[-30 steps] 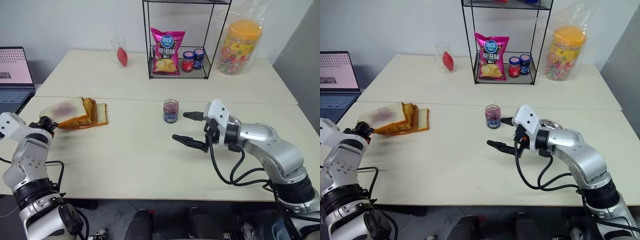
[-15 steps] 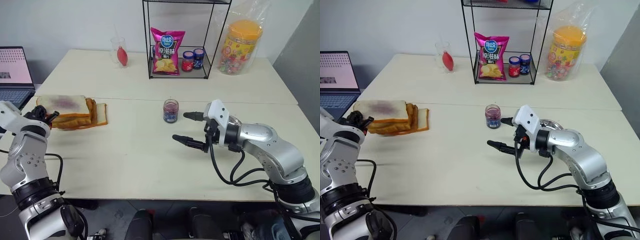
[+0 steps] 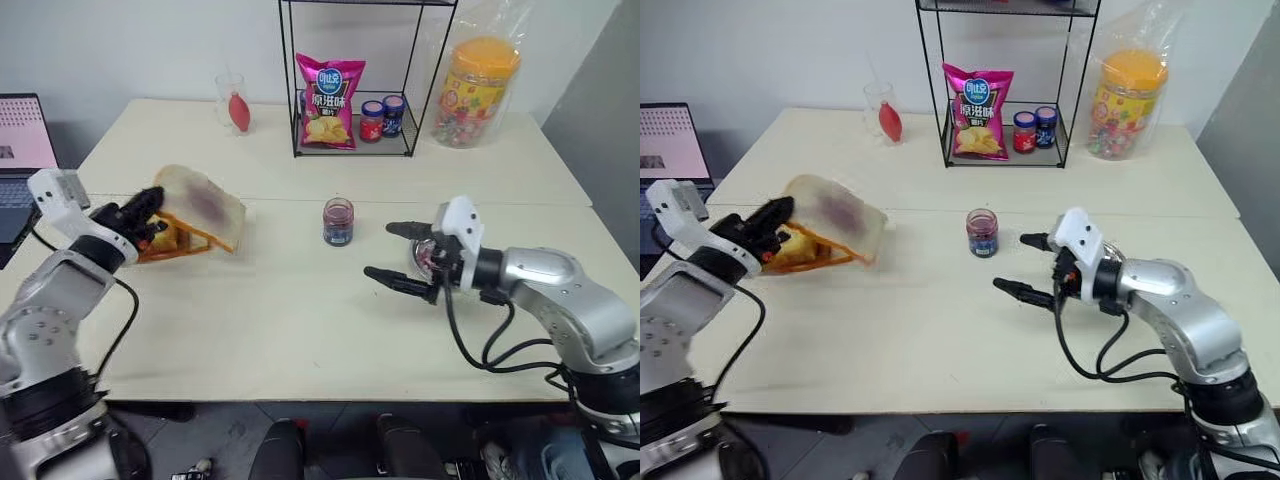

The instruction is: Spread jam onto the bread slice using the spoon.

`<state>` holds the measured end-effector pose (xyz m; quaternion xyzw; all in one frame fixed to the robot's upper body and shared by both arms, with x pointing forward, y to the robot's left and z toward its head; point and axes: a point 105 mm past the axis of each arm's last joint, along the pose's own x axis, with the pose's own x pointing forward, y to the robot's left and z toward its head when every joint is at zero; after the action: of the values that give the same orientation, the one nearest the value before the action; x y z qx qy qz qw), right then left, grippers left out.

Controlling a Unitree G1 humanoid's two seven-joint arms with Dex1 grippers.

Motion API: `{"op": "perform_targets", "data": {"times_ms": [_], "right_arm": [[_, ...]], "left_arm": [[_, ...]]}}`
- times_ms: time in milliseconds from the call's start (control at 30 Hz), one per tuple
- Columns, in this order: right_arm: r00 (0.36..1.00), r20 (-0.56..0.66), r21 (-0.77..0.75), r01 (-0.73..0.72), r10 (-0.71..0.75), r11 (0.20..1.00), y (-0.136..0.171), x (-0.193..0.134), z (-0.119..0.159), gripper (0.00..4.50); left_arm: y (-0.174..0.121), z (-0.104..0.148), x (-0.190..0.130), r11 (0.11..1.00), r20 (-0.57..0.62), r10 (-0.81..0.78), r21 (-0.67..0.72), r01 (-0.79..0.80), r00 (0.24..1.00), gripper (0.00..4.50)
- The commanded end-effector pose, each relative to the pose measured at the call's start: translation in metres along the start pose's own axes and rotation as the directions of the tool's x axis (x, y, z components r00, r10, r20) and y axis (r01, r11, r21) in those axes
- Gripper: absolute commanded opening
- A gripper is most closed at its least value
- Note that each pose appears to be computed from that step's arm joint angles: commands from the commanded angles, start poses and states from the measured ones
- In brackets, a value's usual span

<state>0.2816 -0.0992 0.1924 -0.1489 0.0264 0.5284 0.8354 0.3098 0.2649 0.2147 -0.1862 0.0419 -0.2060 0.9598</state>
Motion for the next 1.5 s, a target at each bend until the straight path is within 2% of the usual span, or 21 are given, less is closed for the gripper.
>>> {"op": "perform_targets", "data": {"times_ms": [33,133,267,367,500,600,633,700,867,967,1167,1367,1500], "right_arm": [[0.993,0.036,-0.018,-0.114,0.114,0.993,0.018,-0.024,0.015,4.50],[0.986,-0.019,0.030,-0.167,0.168,0.985,0.031,-0.035,0.006,4.50],[0.983,-0.048,0.062,-0.171,0.175,0.983,0.041,-0.040,0.000,4.50],[0.986,-0.048,0.077,-0.157,0.161,0.985,0.046,-0.040,-0.001,4.50],[0.987,-0.053,0.078,-0.144,0.149,0.986,0.052,-0.039,-0.003,4.50],[0.987,-0.062,0.081,-0.140,0.145,0.987,0.055,-0.041,-0.005,4.50],[0.987,-0.068,0.088,-0.137,0.143,0.987,0.056,-0.041,-0.007,4.50],[0.986,-0.084,0.083,-0.134,0.141,0.988,0.057,-0.042,-0.011,4.50],[0.988,-0.088,0.090,-0.120,0.128,0.989,0.060,-0.043,-0.015,4.50],[0.988,-0.088,0.090,-0.122,0.130,0.988,0.062,-0.042,-0.015,4.50],[0.989,-0.090,0.088,-0.112,0.120,0.990,0.063,-0.042,-0.016,4.50],[0.990,-0.089,0.083,-0.104,0.112,0.991,0.062,-0.041,-0.016,4.50],[0.989,-0.092,0.081,-0.107,0.114,0.991,0.061,-0.041,-0.017,4.50]], "left_arm": [[-0.051,-0.023,-0.004,0.948,-0.221,-0.315,-0.035,0.316,0.923,0.06],[-0.067,-0.042,-0.006,0.904,-0.334,-0.424,-0.096,0.417,0.842,0.06],[-0.087,-0.051,-0.004,0.831,-0.396,-0.548,-0.160,0.532,0.737,0.06],[-0.089,-0.070,0.005,0.812,-0.484,-0.550,-0.122,0.570,0.680,0.06],[-0.081,-0.081,0.029,0.802,-0.494,-0.549,-0.083,0.592,0.675,0.06],[-0.082,-0.100,0.046,0.758,-0.564,-0.547,-0.019,0.652,0.619,0.06],[-0.079,-0.109,0.055,0.730,-0.596,-0.529,0.043,0.683,0.603,0.06],[-0.076,-0.118,0.073,0.674,-0.624,-0.497,0.160,0.721,0.603,0.06],[-0.078,-0.121,0.101,0.599,-0.632,-0.500,0.242,0.764,0.592,0.06],[-0.077,-0.125,0.107,0.566,-0.648,-0.496,0.265,0.781,0.579,0.06],[-0.077,-0.127,0.116,0.554,-0.641,-0.492,0.291,0.780,0.589,0.06],[-0.075,-0.123,0.127,0.563,-0.598,-0.470,0.364,0.742,0.649,0.06],[-0.077,-0.120,0.133,0.545,-0.576,-0.456,0.423,0.724,0.679,0.84]]}}
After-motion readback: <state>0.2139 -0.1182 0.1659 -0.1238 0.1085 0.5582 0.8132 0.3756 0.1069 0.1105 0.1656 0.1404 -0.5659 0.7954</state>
